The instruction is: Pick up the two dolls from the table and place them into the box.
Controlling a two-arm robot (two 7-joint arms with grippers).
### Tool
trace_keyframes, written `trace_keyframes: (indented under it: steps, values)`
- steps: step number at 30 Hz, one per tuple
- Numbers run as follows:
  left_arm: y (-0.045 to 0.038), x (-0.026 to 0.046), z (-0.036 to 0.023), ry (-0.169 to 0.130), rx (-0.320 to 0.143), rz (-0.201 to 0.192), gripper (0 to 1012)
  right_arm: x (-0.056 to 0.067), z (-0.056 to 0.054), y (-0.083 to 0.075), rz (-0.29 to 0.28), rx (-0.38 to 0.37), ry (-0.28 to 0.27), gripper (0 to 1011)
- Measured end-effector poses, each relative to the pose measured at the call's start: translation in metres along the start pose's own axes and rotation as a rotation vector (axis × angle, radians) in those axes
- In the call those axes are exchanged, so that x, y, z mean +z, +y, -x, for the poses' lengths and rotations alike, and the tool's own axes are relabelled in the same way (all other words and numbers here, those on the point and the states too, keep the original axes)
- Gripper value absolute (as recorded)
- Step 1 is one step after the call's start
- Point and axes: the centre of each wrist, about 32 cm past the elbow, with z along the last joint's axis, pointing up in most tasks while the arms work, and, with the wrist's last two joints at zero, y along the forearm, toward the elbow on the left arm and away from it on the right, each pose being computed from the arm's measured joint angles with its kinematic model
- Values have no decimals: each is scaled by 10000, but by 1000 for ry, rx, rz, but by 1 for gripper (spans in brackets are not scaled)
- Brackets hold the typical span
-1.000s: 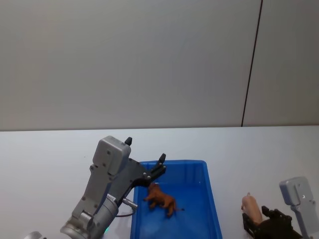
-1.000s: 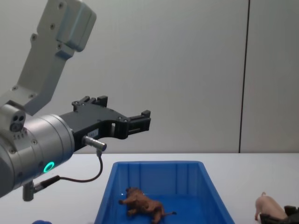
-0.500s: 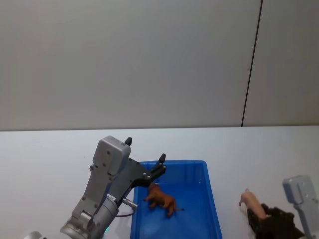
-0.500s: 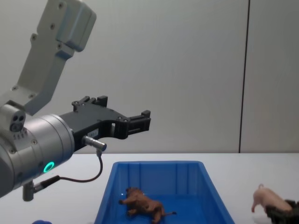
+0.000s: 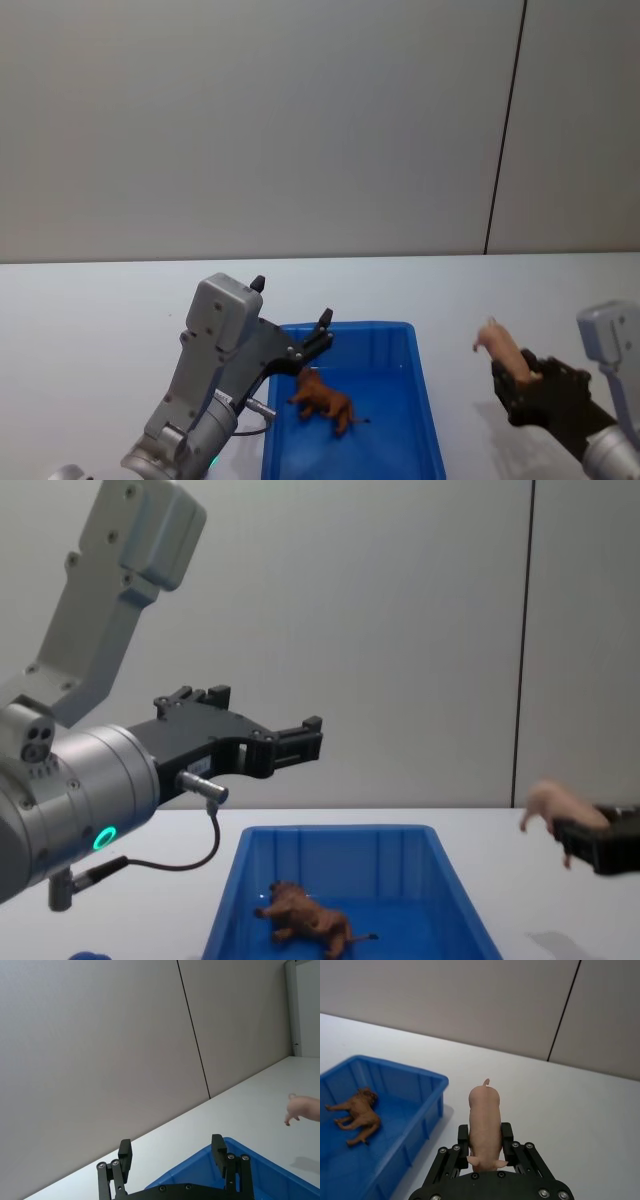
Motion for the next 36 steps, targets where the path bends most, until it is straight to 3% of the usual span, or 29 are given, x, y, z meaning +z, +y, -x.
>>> trace_keyframes:
  steps: [10, 23, 27, 28, 36]
  values:
    - [0, 0, 0, 0, 0, 0, 1001, 238, 48, 173, -72, 104, 6, 363]
    - [0, 0, 0, 0, 0, 0, 1001, 366, 248, 513, -78, 263, 39, 367]
    - [0, 0, 0, 0, 0, 0, 1001, 380, 296, 587, -72, 290, 46, 449]
    - [0, 0, 0, 0, 0, 0, 1001, 382, 312, 609, -69, 297, 48, 516]
    - [0, 0, 0, 0, 0, 0, 1001, 381, 362, 674, -53, 296, 57, 755]
